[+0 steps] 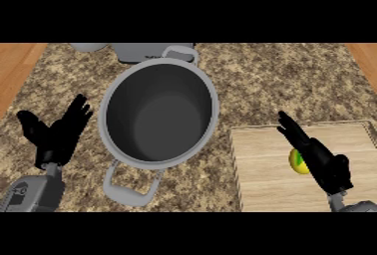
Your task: Pick the lemon from the tray and place it in the pot
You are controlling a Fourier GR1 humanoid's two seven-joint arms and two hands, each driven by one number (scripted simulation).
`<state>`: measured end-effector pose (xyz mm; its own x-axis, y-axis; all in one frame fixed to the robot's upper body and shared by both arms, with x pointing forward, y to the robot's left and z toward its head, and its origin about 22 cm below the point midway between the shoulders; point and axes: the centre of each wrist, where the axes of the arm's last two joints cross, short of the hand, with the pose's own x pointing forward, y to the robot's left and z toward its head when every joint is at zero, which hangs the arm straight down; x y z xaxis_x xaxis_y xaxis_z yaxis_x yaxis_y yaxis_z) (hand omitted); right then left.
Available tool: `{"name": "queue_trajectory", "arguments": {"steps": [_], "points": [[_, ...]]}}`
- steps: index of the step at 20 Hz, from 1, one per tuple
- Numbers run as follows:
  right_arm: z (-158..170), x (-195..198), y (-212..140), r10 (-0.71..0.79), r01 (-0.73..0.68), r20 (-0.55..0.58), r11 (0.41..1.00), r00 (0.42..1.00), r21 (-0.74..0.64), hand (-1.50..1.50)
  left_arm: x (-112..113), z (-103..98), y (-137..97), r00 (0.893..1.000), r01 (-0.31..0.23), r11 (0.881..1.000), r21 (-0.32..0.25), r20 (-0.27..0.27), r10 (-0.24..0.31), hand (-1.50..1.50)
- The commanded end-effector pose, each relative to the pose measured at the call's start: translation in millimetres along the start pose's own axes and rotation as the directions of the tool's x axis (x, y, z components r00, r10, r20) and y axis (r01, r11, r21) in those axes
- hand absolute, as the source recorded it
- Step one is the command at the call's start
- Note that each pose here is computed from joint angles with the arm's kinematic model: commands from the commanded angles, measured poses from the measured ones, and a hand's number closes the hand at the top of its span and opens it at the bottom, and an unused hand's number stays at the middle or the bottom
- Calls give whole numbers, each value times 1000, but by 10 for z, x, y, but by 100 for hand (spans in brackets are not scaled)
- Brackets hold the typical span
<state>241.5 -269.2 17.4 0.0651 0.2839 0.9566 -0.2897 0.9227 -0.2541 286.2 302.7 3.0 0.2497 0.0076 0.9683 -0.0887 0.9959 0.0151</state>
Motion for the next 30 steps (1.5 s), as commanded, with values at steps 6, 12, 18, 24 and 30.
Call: {"name": "queue_trajectory", "arguments": {"steps": [6, 12, 18, 24, 30], "points": [[-14, 646, -71, 58, 182, 709, 949, 703, -258, 150, 145, 215, 741, 916, 392, 884, 254, -23, -400, 0], [196, 240, -101, 416, 341, 595, 538, 688, -771, -150, -127, 269, 695, 933, 352, 898, 266, -182, -312, 0], [942, -416, 333, 556, 262, 540, 502, 632, -824, -150, 139, 247, 553, 921, 385, 886, 256, -157, -355, 0], [1550, -489, 466, 569, -55, 243, 455, 786, -889, -150, 164, 275, 448, 922, 384, 895, 227, -154, -357, 0], [1928, -296, 426, 592, -304, 61, 498, 804, -812, -150, 276, 233, 325, 925, 377, 901, 215, -133, -356, 0]]}}
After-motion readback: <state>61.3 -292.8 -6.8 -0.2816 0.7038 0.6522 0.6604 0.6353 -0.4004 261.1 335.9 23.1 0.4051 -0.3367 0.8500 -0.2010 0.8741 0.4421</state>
